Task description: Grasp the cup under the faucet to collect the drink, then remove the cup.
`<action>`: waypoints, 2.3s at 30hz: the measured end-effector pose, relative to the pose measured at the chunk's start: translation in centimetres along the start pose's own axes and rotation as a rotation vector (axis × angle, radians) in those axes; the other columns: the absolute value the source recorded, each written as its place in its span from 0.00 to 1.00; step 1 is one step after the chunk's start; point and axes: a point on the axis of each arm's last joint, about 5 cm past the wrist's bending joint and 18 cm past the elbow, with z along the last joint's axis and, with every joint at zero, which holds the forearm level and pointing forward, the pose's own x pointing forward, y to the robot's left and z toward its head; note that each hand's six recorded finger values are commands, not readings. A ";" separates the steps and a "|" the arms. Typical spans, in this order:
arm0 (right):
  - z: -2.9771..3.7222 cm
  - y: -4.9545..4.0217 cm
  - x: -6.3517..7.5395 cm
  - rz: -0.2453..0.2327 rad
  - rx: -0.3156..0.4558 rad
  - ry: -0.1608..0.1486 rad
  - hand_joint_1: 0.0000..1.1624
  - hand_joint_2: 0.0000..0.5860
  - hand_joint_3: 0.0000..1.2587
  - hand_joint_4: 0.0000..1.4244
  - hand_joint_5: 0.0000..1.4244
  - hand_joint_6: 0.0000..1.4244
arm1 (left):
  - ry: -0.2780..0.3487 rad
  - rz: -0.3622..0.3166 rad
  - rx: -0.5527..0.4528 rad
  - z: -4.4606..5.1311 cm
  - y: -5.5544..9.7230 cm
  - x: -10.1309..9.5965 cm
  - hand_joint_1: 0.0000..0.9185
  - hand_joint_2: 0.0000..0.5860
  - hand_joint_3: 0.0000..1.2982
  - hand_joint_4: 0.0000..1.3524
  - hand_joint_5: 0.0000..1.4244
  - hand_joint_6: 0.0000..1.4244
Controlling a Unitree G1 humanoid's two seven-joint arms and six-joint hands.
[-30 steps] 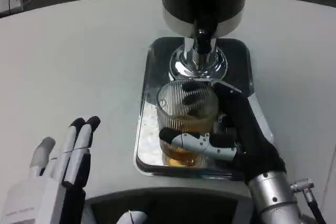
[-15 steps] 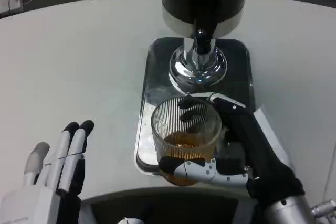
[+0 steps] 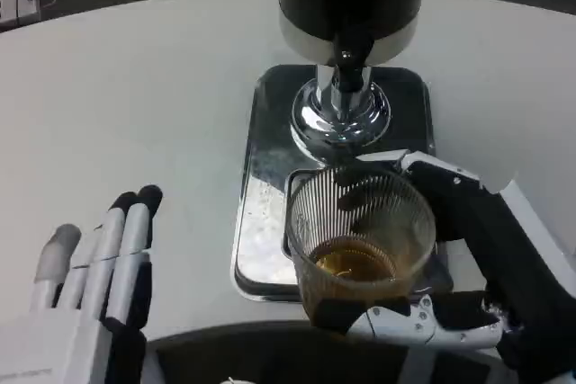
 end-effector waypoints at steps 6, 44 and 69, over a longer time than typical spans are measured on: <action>0.32 -0.79 -0.9 0.020 0.001 0.008 1.00 0.13 0.69 0.68 0.80 1.00 | -0.038 -0.026 0.035 0.57 0.7 -0.5 0.00 0.16 0.00 0.00 0.04 0.00; 2.97 -1.53 -2.3 -0.001 0.018 -0.118 1.00 0.15 0.69 0.68 0.80 1.00 | -0.155 -0.116 0.107 1.99 0.5 -1.5 0.00 0.12 0.00 0.00 0.01 0.00; 2.71 -1.67 -2.2 -0.003 0.013 -0.112 1.00 0.16 0.69 0.68 0.80 1.00 | -0.160 -0.096 0.100 2.10 0.4 -1.0 0.00 0.11 0.00 0.00 0.01 0.00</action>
